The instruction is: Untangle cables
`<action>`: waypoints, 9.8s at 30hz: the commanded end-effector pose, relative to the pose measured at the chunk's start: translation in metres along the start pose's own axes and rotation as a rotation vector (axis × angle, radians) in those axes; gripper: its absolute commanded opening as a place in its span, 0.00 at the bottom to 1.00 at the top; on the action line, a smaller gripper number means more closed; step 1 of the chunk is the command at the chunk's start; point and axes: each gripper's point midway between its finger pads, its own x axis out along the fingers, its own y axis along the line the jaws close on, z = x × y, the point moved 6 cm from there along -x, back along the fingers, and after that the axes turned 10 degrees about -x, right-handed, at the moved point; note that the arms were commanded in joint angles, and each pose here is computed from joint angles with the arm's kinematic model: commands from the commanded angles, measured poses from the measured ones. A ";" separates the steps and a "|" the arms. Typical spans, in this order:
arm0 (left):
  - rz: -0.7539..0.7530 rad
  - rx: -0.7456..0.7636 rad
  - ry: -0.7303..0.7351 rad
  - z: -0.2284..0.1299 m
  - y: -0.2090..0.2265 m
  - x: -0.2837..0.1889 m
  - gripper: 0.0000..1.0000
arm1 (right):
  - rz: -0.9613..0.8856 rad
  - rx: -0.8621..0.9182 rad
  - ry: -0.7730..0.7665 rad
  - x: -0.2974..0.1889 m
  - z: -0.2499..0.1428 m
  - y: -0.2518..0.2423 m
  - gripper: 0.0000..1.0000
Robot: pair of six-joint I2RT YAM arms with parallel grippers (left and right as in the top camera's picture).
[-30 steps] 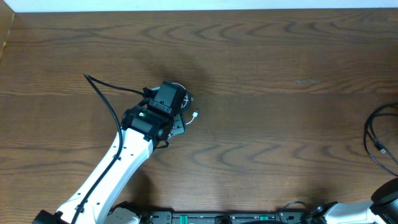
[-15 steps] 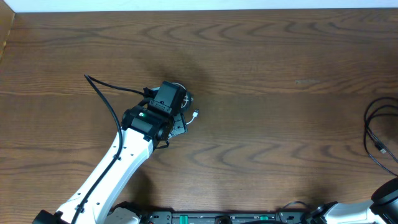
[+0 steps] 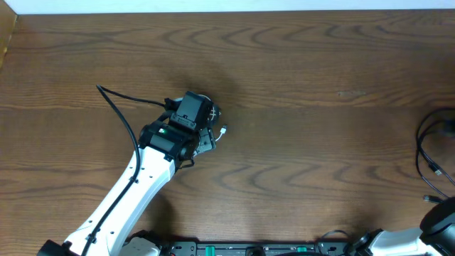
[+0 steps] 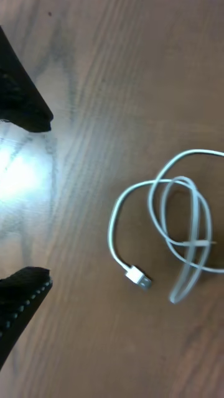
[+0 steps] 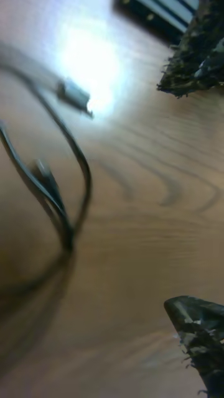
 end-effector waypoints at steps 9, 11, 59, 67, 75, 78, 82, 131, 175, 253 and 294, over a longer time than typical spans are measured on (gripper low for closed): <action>0.042 0.160 -0.209 0.043 -0.014 0.022 0.82 | 0.060 -0.727 0.062 0.008 -0.086 0.101 0.99; 0.039 0.160 -0.216 0.052 -0.015 0.035 0.85 | 0.049 -0.776 0.061 0.009 -0.097 0.109 0.99; -0.534 -0.062 0.572 -0.006 -0.048 0.060 0.59 | 0.029 -0.893 0.084 0.024 -0.130 0.123 0.99; -0.405 -0.066 0.278 0.022 -0.029 0.020 0.62 | 0.031 -0.894 0.079 0.024 -0.130 0.124 0.99; -0.325 -0.154 0.266 0.016 -0.014 0.009 0.63 | 0.033 -0.893 0.077 0.024 -0.129 0.124 0.99; -0.256 -0.272 0.299 0.012 -0.009 0.023 0.63 | 0.033 -0.893 0.077 0.024 -0.129 0.124 0.99; -0.192 -0.377 0.315 0.013 -0.008 0.044 0.63 | 0.031 -0.893 0.080 0.024 -0.130 0.124 0.99; -1.277 0.489 0.016 -0.012 -0.127 -0.170 0.08 | 0.895 -1.705 0.425 -0.015 -0.361 0.207 0.99; -0.965 0.264 0.035 0.036 -0.049 -0.116 0.08 | -0.075 -0.950 -0.107 0.026 -0.173 0.158 0.92; -1.184 0.634 0.107 -0.039 -0.136 -0.132 0.07 | 1.090 -1.970 0.333 -0.019 -0.302 0.181 0.99; -0.686 0.492 0.034 -0.026 -0.098 -0.079 0.47 | 0.089 -1.593 -0.147 0.025 -0.203 0.192 0.01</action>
